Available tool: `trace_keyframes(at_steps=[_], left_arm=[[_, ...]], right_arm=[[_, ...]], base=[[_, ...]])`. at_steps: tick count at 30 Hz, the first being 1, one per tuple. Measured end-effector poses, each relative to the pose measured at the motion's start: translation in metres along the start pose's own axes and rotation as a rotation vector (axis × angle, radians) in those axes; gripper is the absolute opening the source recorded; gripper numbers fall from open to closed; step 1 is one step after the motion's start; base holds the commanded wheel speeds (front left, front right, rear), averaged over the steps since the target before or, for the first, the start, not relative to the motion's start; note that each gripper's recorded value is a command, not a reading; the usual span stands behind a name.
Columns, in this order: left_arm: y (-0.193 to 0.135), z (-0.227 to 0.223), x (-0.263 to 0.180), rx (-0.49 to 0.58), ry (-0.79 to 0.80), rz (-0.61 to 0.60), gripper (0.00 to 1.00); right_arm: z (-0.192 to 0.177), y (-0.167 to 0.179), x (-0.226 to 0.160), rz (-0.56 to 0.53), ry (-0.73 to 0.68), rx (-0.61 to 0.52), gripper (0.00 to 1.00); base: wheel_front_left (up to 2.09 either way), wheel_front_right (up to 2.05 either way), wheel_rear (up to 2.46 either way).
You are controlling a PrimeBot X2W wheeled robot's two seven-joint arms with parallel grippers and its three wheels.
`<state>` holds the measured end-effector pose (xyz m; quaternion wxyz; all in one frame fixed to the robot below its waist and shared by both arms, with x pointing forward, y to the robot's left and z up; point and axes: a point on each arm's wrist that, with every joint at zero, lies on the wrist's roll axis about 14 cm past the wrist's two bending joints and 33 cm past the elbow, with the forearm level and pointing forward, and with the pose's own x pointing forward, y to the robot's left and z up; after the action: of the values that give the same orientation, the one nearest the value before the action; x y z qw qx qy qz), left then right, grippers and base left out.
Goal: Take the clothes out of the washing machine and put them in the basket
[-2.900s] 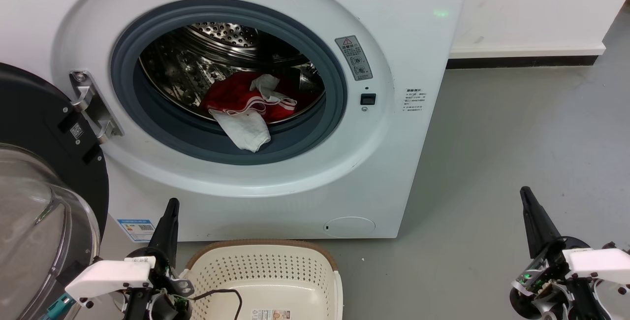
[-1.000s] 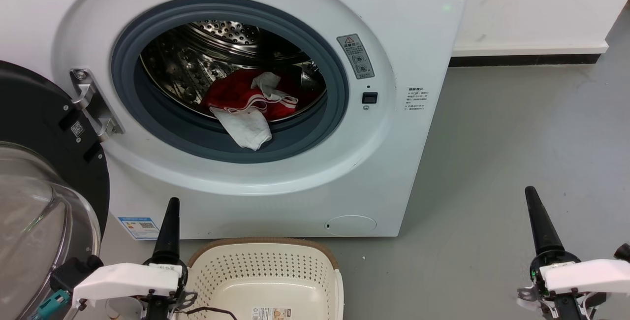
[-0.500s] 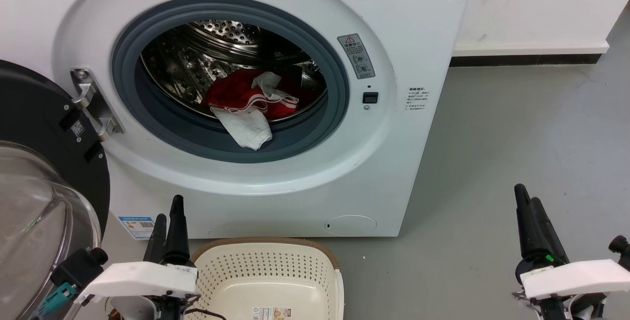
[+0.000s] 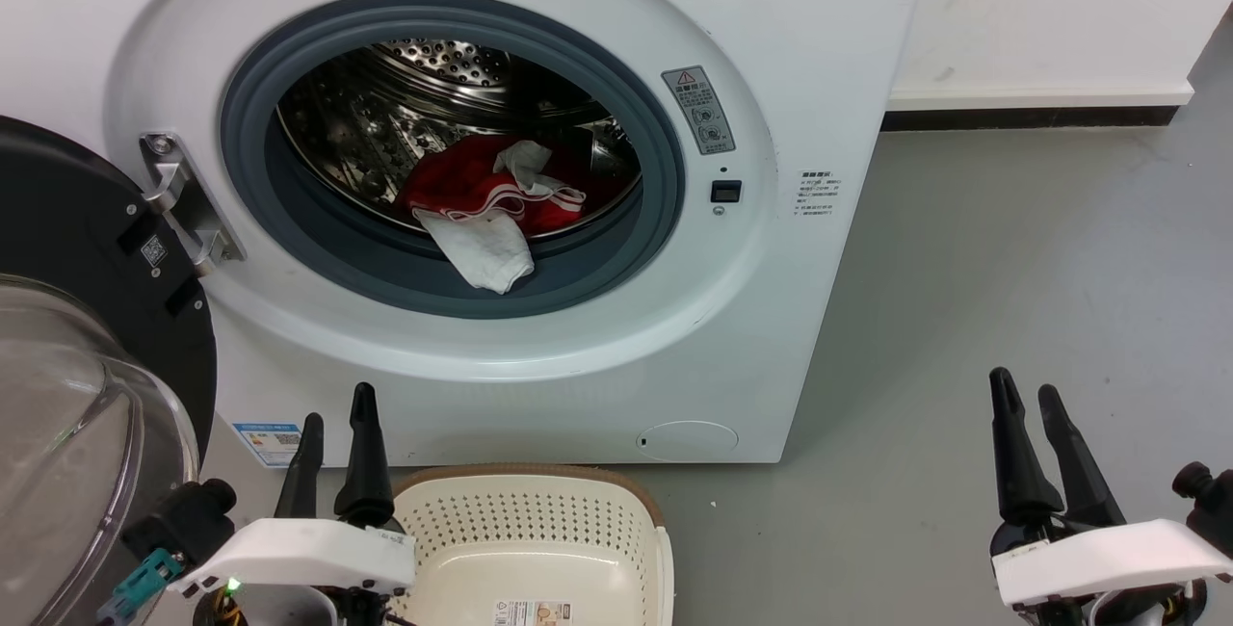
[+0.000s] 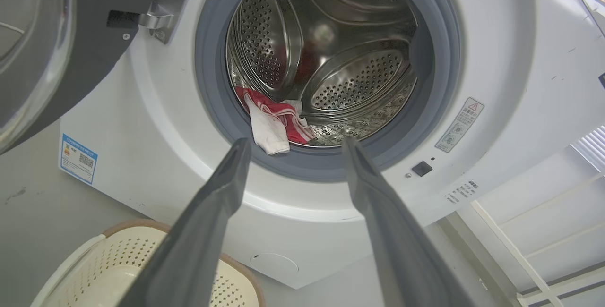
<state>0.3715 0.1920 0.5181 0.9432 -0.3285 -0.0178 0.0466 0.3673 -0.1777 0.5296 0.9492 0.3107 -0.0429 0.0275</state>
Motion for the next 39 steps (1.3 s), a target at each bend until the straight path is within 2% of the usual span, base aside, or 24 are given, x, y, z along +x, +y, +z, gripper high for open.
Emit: trace_keyframes(at_steps=[20, 39], left_arm=[[-0.008, 0.004, -0.005, 0.247, -0.054, -0.025, 1.0], [-0.017, 0.006, -0.01, 0.408, -0.098, -0.065, 1.0]], right_arm=[[0.003, 0.015, -0.003, 0.06, -0.029, -0.228, 1.0], [0.001, 0.026, -0.007, 0.113, -0.044, -0.406, 1.0]], base=[[0.0, 0.0, 0.0], [0.0, 0.0, 0.0]])
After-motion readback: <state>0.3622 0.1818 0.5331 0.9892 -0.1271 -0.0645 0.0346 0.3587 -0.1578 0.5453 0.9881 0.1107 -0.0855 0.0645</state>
